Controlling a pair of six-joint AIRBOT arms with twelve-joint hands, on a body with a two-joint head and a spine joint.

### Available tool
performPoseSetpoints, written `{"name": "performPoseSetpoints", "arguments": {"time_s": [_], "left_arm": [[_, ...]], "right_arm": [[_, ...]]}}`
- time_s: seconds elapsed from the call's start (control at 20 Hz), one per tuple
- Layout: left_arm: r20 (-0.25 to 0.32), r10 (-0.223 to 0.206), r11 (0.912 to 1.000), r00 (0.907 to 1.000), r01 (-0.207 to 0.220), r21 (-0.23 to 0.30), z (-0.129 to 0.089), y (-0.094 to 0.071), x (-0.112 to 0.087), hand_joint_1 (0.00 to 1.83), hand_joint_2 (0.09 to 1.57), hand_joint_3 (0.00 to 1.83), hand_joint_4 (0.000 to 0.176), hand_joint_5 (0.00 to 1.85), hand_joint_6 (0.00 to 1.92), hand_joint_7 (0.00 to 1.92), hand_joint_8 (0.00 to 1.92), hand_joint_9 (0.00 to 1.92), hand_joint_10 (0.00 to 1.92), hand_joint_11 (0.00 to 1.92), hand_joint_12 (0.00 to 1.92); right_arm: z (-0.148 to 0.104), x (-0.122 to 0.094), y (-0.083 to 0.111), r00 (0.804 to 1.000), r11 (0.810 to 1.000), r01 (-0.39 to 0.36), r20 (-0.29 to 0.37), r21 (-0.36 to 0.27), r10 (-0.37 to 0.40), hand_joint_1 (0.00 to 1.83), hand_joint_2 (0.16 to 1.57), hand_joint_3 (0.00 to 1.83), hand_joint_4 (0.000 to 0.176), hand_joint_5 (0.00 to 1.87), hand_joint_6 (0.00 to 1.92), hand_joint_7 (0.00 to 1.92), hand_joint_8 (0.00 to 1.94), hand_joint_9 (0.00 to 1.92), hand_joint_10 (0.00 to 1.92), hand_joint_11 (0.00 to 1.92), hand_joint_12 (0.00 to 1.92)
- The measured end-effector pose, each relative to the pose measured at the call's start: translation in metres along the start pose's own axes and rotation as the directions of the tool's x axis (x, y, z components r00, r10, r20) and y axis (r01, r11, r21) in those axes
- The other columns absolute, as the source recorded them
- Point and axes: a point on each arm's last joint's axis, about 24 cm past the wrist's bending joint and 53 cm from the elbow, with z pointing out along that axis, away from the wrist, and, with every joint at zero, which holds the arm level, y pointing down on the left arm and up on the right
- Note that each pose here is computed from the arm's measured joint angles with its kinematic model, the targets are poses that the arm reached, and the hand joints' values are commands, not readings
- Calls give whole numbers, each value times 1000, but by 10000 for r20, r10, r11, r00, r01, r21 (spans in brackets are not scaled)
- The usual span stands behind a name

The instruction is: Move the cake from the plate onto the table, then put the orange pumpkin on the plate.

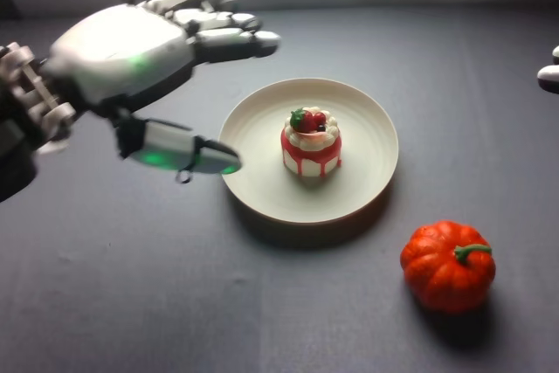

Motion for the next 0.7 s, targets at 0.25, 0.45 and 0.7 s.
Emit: {"name": "performPoseSetpoints", "arguments": {"time_s": [0.25,0.45,0.7], "left_arm": [[-753,-165,9999,9970,164,-13,28,-2,29,764,902,5,61,463,3,449,5,487,16,47,1165],[-1085,17,10000,9941,-25,-71,54,-1,40,765,889,1,112,456,0,431,0,426,2,99,972],[-1694,318,9986,9850,-383,-355,77,2,62,722,890,1,118,462,0,466,0,474,3,324,601]], "right_arm": [[1,-4,-1,9999,10000,-24,145,51,23,910,1026,0,0,274,2,179,2,156,9,0,628],[2,-3,0,9999,10000,-47,156,17,47,744,1049,3,13,252,0,155,0,154,7,0,662],[5,0,-1,9998,9999,-120,173,-46,121,733,1054,0,16,250,3,175,5,210,12,0,897]]}}
